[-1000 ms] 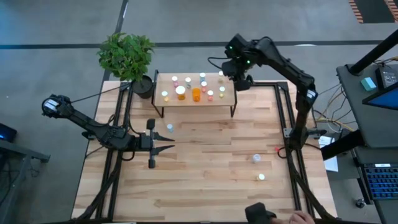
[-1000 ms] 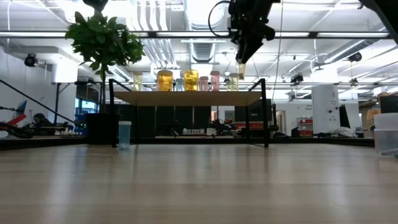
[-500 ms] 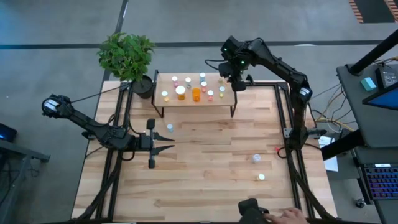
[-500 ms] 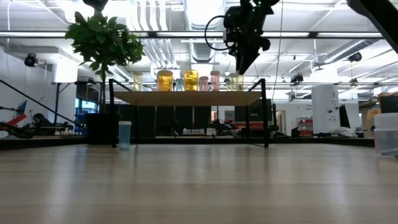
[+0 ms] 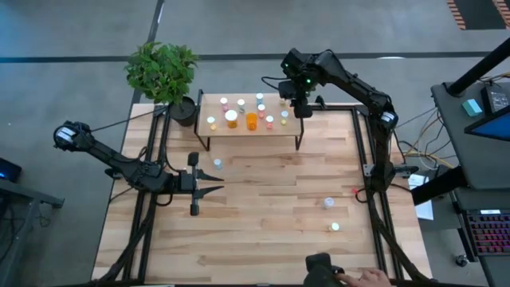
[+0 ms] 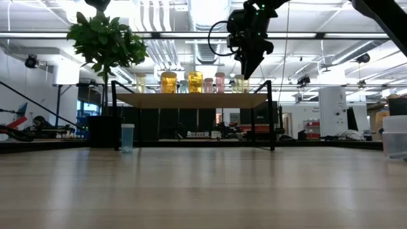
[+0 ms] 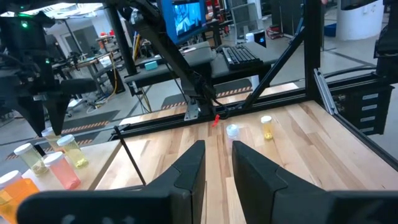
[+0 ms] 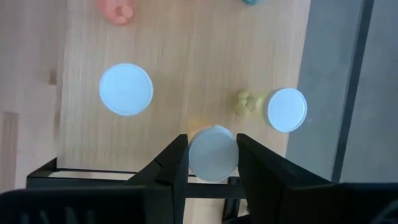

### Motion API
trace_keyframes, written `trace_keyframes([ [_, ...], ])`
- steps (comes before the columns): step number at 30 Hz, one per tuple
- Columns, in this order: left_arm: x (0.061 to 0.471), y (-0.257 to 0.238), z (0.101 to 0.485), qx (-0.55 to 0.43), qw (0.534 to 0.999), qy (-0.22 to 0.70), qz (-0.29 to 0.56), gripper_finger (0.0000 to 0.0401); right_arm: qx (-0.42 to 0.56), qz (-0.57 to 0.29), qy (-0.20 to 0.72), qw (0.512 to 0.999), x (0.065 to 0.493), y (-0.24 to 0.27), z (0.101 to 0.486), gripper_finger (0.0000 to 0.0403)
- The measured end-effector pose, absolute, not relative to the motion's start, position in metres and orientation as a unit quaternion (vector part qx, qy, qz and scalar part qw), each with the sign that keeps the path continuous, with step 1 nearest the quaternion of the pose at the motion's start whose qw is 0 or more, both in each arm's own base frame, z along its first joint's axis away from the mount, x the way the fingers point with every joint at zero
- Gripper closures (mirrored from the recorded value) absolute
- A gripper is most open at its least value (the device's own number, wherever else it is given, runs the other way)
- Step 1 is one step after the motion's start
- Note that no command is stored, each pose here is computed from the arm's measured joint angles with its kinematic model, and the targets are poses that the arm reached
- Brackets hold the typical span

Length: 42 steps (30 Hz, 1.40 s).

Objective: Pick and place medicine bottles onto shelf by color
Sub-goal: Put the yellow pill bottle on the shelf, then put the blue pill bottle on the shelf

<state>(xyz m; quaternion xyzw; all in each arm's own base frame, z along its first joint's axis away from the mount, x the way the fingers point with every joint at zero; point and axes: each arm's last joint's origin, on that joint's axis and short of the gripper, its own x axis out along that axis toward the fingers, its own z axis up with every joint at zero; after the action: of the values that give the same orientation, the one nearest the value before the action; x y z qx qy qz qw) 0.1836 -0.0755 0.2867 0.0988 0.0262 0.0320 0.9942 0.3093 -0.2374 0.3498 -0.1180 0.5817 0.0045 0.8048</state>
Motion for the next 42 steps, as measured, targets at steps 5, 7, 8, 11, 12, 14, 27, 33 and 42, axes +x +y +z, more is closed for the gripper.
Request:
trace_keyframes([
  [5,0.184,-0.075,0.287,0.099,0.994,0.026,0.032,0.0338,-0.100,-0.008,0.583,0.806,0.309,-0.237,0.350,0.0282],
  [7,0.184,-0.075,0.287,0.099,0.994,0.026,0.032,0.0338,-0.094,-0.009,0.585,0.805,0.309,-0.237,0.349,0.0282],
  [8,0.184,-0.075,0.287,0.099,0.994,0.026,0.032,0.0338,-0.089,-0.010,0.586,0.805,0.309,-0.237,0.348,0.0283],
  [11,0.184,-0.075,0.287,0.098,0.994,0.025,0.032,0.0338,-0.077,-0.003,0.589,0.804,0.308,-0.236,0.344,0.0288],
  [12,0.184,-0.075,0.287,0.097,0.994,0.023,0.032,0.0338,-0.076,-0.002,0.591,0.803,0.308,-0.236,0.343,0.0289],
  [14,0.184,-0.076,0.287,0.097,0.995,0.023,0.032,0.0338,-0.075,-0.001,0.592,0.802,0.308,-0.236,0.342,0.0291],
  [27,0.184,-0.076,0.289,0.093,0.995,0.016,0.033,0.0338,-0.057,-0.005,0.584,0.810,0.309,-0.236,0.342,0.0233],
  [33,0.184,-0.076,0.289,0.091,0.995,0.013,0.033,0.0338,-0.059,-0.017,0.577,0.814,0.309,-0.236,0.348,0.0217],
  [42,0.184,-0.076,0.289,0.090,0.995,0.013,0.033,0.0338,-0.053,-0.048,0.548,0.834,0.299,-0.224,0.386,0.0216],
])
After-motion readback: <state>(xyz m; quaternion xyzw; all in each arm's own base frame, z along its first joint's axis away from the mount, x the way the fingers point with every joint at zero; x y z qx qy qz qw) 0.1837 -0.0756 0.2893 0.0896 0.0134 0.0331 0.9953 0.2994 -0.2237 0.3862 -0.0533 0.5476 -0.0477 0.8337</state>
